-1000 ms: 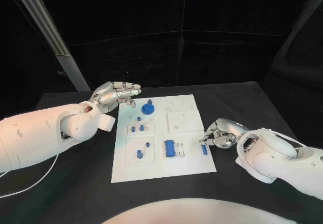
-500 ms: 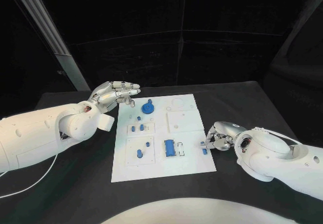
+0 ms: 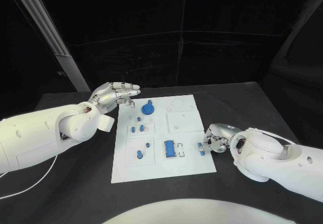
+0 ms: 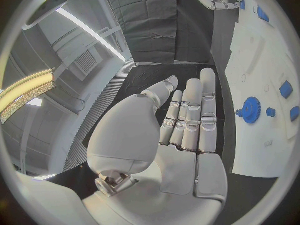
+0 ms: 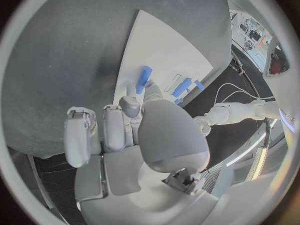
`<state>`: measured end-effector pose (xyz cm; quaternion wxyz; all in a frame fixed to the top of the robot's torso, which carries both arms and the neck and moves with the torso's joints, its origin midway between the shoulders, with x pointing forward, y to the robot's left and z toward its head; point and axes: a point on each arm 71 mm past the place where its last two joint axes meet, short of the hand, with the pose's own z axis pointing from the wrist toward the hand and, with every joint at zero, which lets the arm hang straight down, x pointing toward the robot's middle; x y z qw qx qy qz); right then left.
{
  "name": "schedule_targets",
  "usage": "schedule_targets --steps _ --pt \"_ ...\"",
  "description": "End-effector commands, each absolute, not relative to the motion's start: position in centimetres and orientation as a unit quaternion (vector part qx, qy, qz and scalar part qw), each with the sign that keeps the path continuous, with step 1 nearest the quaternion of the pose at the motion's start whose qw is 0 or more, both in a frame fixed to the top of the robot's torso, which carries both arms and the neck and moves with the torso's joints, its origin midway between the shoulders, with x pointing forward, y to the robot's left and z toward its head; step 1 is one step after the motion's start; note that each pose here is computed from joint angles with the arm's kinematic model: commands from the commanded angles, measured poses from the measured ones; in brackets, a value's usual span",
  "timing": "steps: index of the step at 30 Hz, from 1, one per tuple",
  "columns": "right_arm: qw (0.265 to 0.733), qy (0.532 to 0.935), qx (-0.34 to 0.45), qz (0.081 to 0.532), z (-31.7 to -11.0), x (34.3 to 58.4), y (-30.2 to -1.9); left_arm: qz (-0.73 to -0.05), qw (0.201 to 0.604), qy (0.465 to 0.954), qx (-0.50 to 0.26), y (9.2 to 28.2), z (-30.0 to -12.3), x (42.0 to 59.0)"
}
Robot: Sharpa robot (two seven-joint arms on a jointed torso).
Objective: Assemble the parts on the task board
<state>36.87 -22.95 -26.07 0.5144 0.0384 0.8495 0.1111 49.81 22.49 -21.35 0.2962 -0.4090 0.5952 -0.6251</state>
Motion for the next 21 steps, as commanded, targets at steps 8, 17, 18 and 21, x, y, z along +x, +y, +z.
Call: schedule_targets --steps 8,17,18,21 --pt "0.497 0.864 -0.052 0.063 -27.0 36.9 -22.0 -0.629 0.29 0.595 -0.407 22.3 -21.3 49.8" --pt "0.503 0.858 -0.081 0.056 -27.0 36.9 -21.2 -0.629 0.289 0.595 -0.408 22.4 -21.3 49.8" --pt "0.503 0.858 -0.082 0.056 -27.0 36.9 -21.1 -0.629 0.289 0.596 -0.408 22.4 -21.3 49.8" --pt "0.502 0.859 -0.085 0.056 -27.1 36.9 -20.9 -0.629 0.289 0.596 -0.408 22.4 -21.3 49.8"
